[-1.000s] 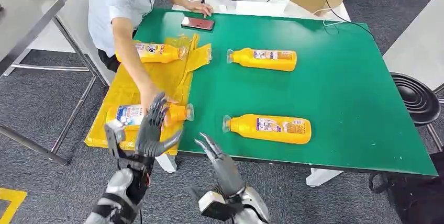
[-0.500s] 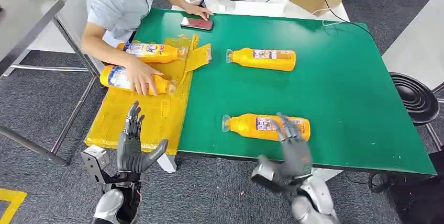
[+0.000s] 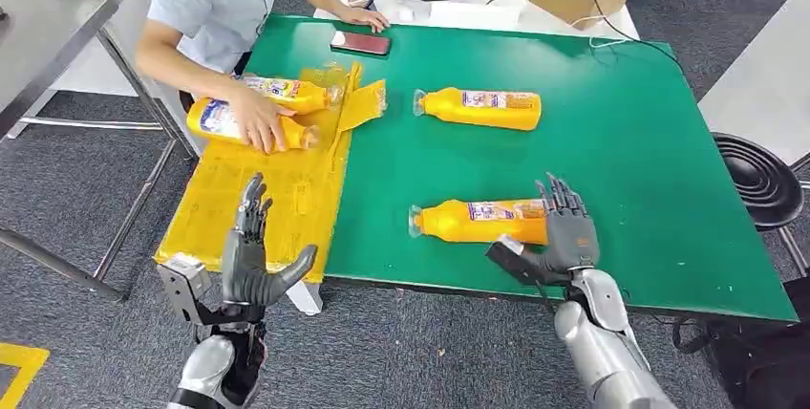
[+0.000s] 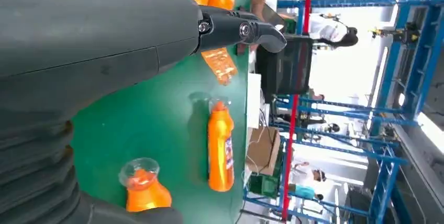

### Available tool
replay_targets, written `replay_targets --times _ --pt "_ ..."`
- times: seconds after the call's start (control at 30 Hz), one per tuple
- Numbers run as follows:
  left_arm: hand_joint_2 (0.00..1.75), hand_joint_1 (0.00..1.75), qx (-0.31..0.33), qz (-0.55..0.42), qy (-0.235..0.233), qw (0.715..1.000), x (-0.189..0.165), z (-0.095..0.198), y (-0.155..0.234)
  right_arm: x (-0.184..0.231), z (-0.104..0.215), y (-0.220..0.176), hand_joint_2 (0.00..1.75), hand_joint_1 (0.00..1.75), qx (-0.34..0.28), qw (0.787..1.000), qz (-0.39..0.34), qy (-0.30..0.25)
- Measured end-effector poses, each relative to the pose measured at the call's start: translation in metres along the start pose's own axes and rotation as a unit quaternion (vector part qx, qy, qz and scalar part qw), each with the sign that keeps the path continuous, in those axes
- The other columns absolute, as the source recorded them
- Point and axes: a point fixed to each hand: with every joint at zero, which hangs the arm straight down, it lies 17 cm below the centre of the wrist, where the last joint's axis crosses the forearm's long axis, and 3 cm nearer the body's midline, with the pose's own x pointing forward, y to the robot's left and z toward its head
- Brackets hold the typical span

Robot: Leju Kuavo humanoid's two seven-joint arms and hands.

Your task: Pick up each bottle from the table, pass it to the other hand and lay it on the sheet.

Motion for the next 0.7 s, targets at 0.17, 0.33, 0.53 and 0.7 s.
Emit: replay_targets --times 0.17,0.33,0.53,0.7 --pt "1.75 0.0 -0.017 0.005 0.001 1.0 -0.003 -0.012 -0.014 0.003 -0.005 0.025 1.75 0.0 0.05 0.998 -0.042 0.008" --pt "1.75 0.0 -0.023 0.013 0.006 1.0 -0.007 -0.016 -0.019 0.003 -0.008 0.04 1.75 0.0 0.086 0.996 -0.023 0.025" --pt "1.75 0.0 -0.03 0.02 0.009 0.999 -0.01 -0.02 -0.025 0.004 -0.013 0.049 1.75 1.45 0.129 0.991 -0.002 0.025" --pt "1.75 0.0 -0.034 0.025 0.012 0.999 -0.012 -0.02 -0.028 0.002 -0.016 0.049 1.75 1.75 0.141 0.99 0.007 0.023"
